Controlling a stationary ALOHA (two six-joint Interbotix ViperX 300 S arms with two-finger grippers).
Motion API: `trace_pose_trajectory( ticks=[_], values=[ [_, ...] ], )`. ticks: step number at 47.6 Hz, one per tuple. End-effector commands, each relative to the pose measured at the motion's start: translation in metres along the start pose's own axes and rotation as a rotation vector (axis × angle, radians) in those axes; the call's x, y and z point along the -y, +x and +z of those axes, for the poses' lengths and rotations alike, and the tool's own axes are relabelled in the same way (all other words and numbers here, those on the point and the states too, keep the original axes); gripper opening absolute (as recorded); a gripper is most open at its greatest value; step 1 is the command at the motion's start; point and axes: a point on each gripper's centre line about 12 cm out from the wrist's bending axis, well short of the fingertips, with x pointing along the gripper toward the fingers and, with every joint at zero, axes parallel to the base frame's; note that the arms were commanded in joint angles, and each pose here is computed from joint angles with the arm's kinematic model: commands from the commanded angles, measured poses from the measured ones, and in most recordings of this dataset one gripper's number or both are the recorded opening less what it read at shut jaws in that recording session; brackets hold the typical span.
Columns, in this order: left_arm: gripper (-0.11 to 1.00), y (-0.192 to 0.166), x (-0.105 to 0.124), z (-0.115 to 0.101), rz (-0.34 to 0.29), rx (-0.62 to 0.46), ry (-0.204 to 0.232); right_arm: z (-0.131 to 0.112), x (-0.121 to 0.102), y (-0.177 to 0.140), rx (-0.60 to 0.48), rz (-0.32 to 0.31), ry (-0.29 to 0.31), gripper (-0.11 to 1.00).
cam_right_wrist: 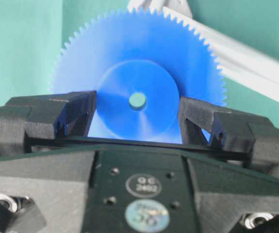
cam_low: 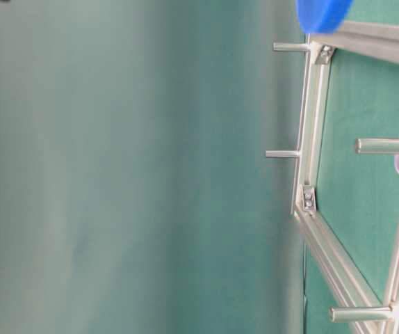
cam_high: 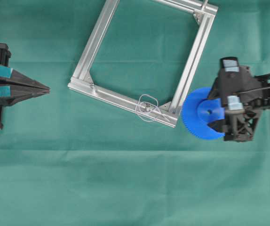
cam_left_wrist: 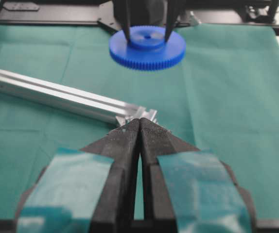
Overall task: Find the location of the shaft and insert the gear.
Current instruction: 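Carry the gear left toward the frame's shaft with the right gripper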
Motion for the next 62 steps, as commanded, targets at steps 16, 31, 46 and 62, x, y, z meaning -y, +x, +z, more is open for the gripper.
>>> trace_pose_trajectory(
  ticks=[16, 31, 46, 62],
  values=[
    [0.01, 0.002, 0.0, 0.012, 0.0, 0.032, -0.002, 0.066, -0.016, 0.014, 0.047, 0.001, -0.017, 0.7],
    [0.01, 0.002, 0.0, 0.012, 0.0, 0.032, -0.003, 0.096, -0.016, 0.027, 0.044, -0.026, -0.023, 0.7],
    [0.01, 0.002, 0.0, 0.011, 0.0, 0.026, -0.002, 0.099, -0.01, 0.044, 0.017, -0.04, -0.009, 0.7],
    [0.01, 0.002, 0.0, 0.011, 0.0, 0.028, -0.003, 0.101, -0.011, 0.053, 0.017, -0.039, -0.011, 0.7]
  ],
)
